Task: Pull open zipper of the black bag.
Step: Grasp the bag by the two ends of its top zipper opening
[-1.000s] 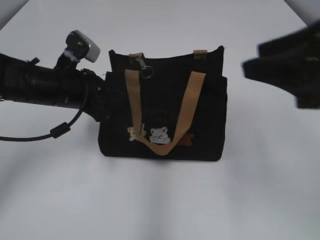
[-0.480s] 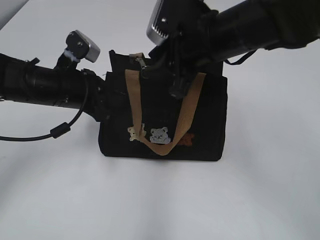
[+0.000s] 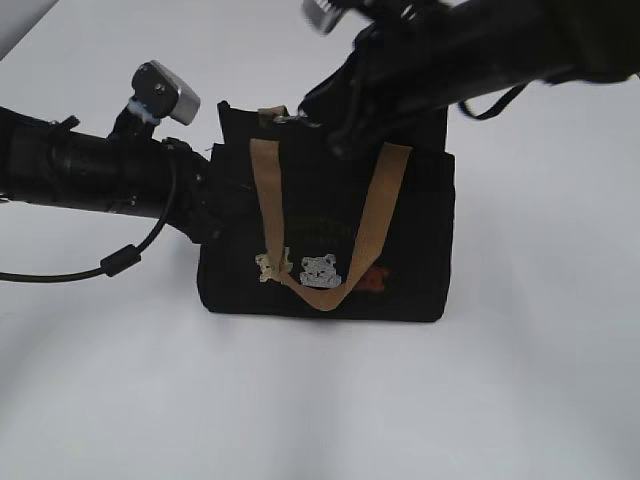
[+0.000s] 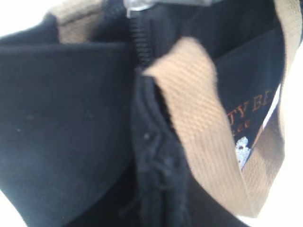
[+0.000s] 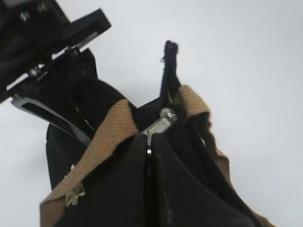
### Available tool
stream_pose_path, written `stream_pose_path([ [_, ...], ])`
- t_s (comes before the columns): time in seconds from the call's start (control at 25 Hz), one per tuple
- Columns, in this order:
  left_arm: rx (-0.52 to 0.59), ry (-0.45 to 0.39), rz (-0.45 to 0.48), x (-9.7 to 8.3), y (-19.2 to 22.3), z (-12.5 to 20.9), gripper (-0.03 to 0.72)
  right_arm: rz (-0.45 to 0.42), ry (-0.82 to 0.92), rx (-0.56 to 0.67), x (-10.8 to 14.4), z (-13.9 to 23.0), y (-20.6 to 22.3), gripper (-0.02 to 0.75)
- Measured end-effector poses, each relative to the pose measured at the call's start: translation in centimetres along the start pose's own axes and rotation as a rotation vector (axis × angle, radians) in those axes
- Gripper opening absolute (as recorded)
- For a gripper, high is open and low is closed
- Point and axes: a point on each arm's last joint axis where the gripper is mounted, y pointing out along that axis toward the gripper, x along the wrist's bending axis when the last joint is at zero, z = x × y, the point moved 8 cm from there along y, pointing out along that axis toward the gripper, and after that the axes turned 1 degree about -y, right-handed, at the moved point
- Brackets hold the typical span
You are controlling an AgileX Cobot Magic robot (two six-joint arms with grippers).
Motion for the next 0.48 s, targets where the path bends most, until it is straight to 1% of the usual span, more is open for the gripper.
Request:
stream_pose_path([
  [0.08,-0.005,0.0,0.006,-0.1,0.0,-0.1,0.07,0.001,0.112,-0.017,-2.0,0.0,-2.6,-0.001],
  [0.12,-0.008,0.0,0.01,-0.2,0.0,-0.1,0.07,-0.002,0.175,-0.009,-3.0,0.5,-4.0,-0.001],
  [0.2,-0.015,0.005,0.016,-0.3,0.1,-0.4,0.07,-0.001,0.302,0.041,-5.1,2.6,-6.5,-0.001],
  [0.28,-0.013,0.005,0.014,-0.3,0.1,-0.4,0.07,0.0,0.399,0.106,-6.3,4.7,-8.5,-0.001],
  [0.4,-0.003,0.005,0.003,-0.1,0.1,-0.2,0.07,0.0,0.524,0.163,-7.0,6.6,-9.9,0.0],
  [0.44,0.001,0.005,-0.002,0.0,0.1,-0.1,0.07,-0.011,0.552,0.169,-6.7,6.6,-9.9,0.013],
  [0.48,0.005,-0.004,-0.006,0.0,0.1,-0.1,0.07,-0.028,0.567,0.173,-6.2,6.4,-9.8,0.056],
])
